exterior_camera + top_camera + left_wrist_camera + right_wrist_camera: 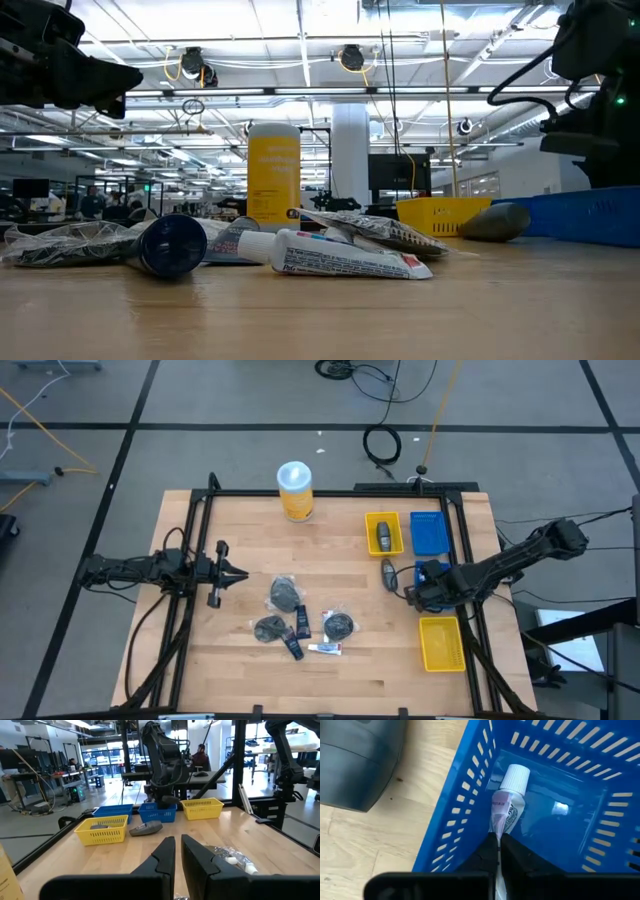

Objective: Pick & Place Travel size toiletries
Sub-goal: Put the top right white toothpaste into the bottom blue basket, then put the right black hairbrush into the top blue basket

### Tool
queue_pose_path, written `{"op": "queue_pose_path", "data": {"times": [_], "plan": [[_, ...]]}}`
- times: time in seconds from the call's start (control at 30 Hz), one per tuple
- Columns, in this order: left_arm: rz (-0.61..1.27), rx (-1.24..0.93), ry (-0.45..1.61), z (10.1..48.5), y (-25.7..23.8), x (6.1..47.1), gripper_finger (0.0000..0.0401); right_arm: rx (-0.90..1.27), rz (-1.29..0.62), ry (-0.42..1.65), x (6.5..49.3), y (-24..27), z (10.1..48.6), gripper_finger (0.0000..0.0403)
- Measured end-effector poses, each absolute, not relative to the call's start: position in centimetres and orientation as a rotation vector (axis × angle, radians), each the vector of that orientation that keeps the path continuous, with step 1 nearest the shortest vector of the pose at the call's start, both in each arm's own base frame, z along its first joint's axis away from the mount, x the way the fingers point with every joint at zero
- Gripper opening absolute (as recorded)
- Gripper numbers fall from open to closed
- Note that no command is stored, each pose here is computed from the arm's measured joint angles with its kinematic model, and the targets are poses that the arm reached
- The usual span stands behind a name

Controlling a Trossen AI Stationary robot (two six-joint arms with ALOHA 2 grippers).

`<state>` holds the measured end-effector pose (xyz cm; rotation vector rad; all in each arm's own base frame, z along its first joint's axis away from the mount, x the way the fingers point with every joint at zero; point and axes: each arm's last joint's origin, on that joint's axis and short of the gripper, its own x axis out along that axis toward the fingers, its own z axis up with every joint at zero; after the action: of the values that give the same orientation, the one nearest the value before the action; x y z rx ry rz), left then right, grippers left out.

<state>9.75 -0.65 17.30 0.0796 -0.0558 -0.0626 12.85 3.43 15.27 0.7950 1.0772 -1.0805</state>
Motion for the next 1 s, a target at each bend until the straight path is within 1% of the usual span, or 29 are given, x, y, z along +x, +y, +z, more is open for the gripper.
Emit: {"op": "queue_pose_path", "data": {"times": [0.17, 0.27, 0.37, 0.57, 0.67, 0.8, 1.0], "plan": [[-0.063, 0.08, -0.056, 17.3, -0.6, 9.8, 0.0033, 0.792, -1.074, 1.079, 12.9, 3.4, 15.3, 0.0007], [-0.063, 0.08, -0.056, 17.3, -0.6, 9.8, 0.0033, 0.793, -1.074, 1.077, 12.9, 3.4, 15.3, 0.0022], [-0.063, 0.08, -0.056, 17.3, -0.6, 9.8, 0.0033, 0.781, -1.07, 1.078, 12.9, 3.4, 15.3, 0.0054], [-0.062, 0.08, -0.056, 17.3, -0.6, 9.8, 0.0033, 0.763, -1.025, 1.088, 12.7, 3.4, 15.6, 0.0134], [-0.063, 0.08, -0.056, 17.3, -0.6, 9.8, 0.0033, 0.796, -0.992, 1.055, 12.4, 3.3, 16.2, 0.0157], [-0.062, 0.079, -0.055, 17.3, -0.6, 9.8, 0.0033, 0.813, -0.947, 0.977, 12.0, 3.0, 17.1, 0.0162], [-0.062, 0.079, -0.055, 17.3, -0.6, 9.8, 0.0033, 0.752, -0.861, 0.835, 11.4, 2.5, 18.4, 0.0151]]}}
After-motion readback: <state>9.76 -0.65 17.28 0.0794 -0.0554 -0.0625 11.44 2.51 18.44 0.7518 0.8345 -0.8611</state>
